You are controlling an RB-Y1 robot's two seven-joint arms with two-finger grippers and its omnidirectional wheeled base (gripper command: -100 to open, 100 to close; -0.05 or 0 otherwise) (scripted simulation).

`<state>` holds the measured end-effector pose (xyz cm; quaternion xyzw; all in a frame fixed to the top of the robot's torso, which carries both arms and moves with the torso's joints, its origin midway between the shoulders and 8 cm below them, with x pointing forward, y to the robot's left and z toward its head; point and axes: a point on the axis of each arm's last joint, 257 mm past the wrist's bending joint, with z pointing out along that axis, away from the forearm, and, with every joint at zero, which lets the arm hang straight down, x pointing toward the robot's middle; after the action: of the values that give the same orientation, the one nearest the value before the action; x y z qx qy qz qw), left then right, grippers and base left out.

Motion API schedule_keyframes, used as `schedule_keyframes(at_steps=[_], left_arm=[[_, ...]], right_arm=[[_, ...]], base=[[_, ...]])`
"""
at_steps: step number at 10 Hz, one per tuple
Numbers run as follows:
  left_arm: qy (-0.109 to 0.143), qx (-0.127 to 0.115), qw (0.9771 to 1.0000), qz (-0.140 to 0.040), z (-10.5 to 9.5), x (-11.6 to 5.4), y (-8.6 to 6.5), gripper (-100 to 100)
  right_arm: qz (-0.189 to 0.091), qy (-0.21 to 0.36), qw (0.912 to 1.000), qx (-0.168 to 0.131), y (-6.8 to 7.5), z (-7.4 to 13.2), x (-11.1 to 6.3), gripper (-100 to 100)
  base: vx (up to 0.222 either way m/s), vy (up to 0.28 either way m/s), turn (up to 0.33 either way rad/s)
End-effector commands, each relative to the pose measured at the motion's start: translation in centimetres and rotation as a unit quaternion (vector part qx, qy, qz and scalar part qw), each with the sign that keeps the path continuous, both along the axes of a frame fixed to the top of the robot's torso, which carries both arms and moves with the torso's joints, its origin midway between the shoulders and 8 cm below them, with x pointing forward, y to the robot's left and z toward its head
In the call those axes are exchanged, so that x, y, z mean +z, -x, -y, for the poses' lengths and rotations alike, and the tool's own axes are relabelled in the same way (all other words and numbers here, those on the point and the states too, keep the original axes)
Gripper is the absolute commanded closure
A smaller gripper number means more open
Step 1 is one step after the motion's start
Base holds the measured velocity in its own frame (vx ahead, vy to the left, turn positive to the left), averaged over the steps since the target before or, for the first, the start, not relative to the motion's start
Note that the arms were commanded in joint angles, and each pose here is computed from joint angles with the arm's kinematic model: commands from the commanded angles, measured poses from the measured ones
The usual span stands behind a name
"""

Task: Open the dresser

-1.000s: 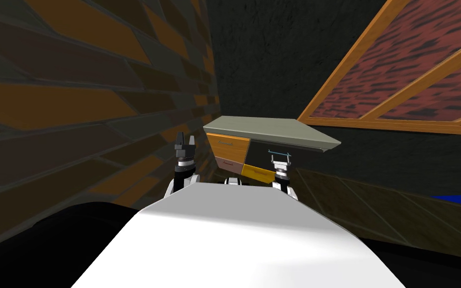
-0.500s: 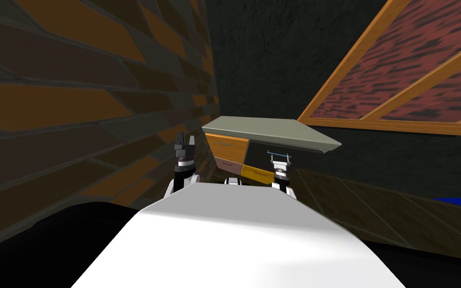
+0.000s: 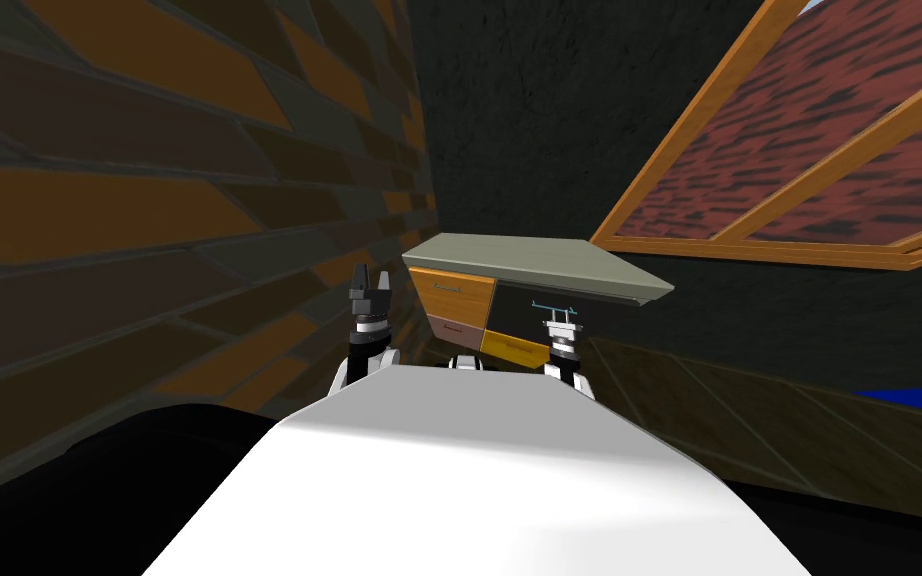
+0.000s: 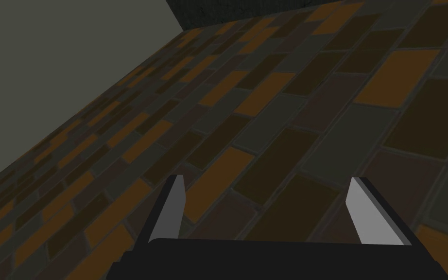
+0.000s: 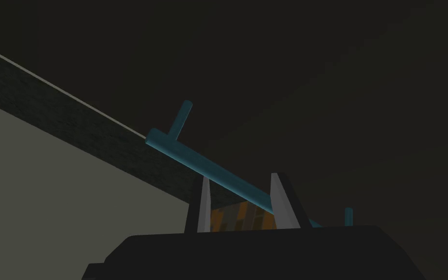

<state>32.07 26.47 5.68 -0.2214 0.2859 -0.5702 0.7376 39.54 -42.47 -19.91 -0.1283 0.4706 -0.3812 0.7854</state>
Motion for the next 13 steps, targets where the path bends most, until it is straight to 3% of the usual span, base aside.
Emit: schedule_keyframes(at_steps=[1, 13], left_arm=[[0.0, 0.0, 1.0, 0.0, 0.0, 0.0, 0.0, 0], [0.0, 0.0, 1.0, 0.0, 0.0, 0.0, 0.0, 0]], right_arm=[[-0.004, -0.006, 1.0, 0.006, -0.4, 0.2, -0.9, 100], [-0.007, -0.004, 1.0, 0.004, -0.9, 3.3, -2.3, 100]], base=[[-0.024, 0.03, -0.009], [-0.019, 0.031, -0.007]])
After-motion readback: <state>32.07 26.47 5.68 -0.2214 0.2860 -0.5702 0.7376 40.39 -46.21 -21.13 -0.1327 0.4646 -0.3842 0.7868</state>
